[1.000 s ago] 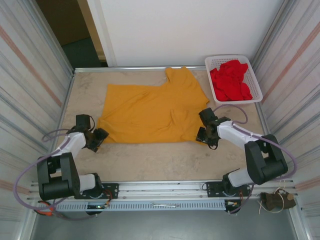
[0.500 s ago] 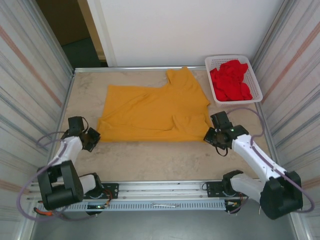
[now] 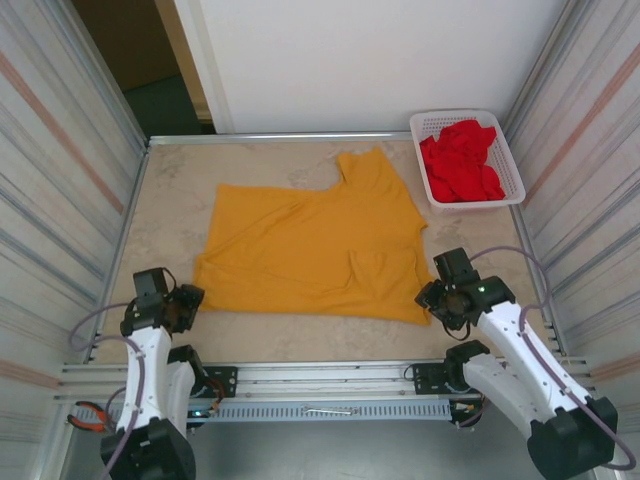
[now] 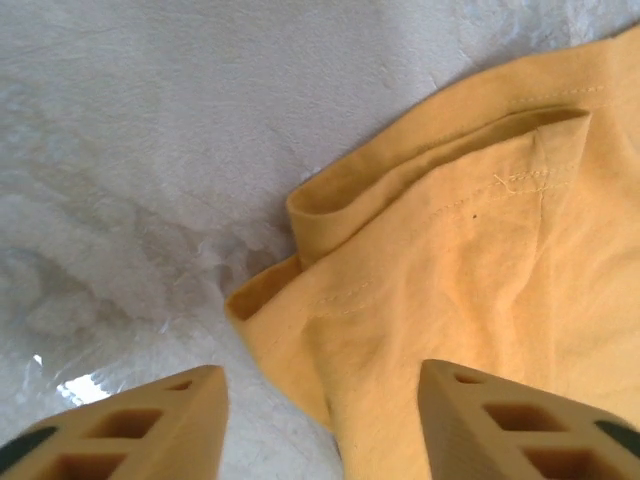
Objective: Fold the inside-out t-shirt
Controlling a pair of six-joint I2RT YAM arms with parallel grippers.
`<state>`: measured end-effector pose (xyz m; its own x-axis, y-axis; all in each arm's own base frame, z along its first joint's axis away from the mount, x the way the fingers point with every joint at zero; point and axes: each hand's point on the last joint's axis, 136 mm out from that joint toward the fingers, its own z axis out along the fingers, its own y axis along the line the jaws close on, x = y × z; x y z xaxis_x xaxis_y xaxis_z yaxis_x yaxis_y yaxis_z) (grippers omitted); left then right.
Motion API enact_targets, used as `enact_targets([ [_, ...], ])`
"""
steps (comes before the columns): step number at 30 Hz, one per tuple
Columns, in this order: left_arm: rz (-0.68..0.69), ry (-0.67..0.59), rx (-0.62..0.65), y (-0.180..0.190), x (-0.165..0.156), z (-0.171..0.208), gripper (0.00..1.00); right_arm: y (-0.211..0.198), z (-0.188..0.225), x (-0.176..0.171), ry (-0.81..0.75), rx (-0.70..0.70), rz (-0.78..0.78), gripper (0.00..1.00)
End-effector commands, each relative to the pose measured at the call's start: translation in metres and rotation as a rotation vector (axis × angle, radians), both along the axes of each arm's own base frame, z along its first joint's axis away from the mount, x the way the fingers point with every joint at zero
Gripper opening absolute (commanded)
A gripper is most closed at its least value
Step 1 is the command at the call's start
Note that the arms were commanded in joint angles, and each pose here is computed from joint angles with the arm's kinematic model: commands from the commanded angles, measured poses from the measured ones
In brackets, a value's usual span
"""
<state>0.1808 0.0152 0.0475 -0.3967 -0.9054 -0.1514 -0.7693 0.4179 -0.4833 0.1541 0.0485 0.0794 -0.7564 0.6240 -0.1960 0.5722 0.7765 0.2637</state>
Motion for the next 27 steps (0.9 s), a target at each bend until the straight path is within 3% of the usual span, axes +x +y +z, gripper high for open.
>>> enact_targets([
  [1, -0.009, -0.028, 0.036, 0.008, 0.011, 0.023, 0.65, -0.009, 0.026, 0.015, -0.062, -0.042, -0.020, 0.58],
  [5, -0.091, -0.141, 0.091, 0.015, 0.049, 0.057, 0.69, -0.002, 0.043, 0.056, -0.093, -0.090, 0.076, 0.58],
  [8, -0.217, -0.138, 0.130, 0.018, 0.077, 0.069, 0.71, 0.008, 0.040, 0.094, -0.075, -0.117, 0.182, 0.58],
  [14, -0.411, 0.029, 0.099, 0.020, 0.111, 0.039, 0.73, 0.012, -0.004, 0.138, 0.076, -0.212, 0.288, 0.55],
  [20, -0.446, 0.011, 0.053, -0.001, 0.114, 0.033, 0.74, 0.020, -0.029, 0.160, 0.101, -0.189, 0.303, 0.52],
  [27, -0.413, -0.002, 0.013, -0.020, 0.089, 0.014, 0.75, 0.024, -0.034, 0.171, 0.107, -0.185, 0.323, 0.38],
])
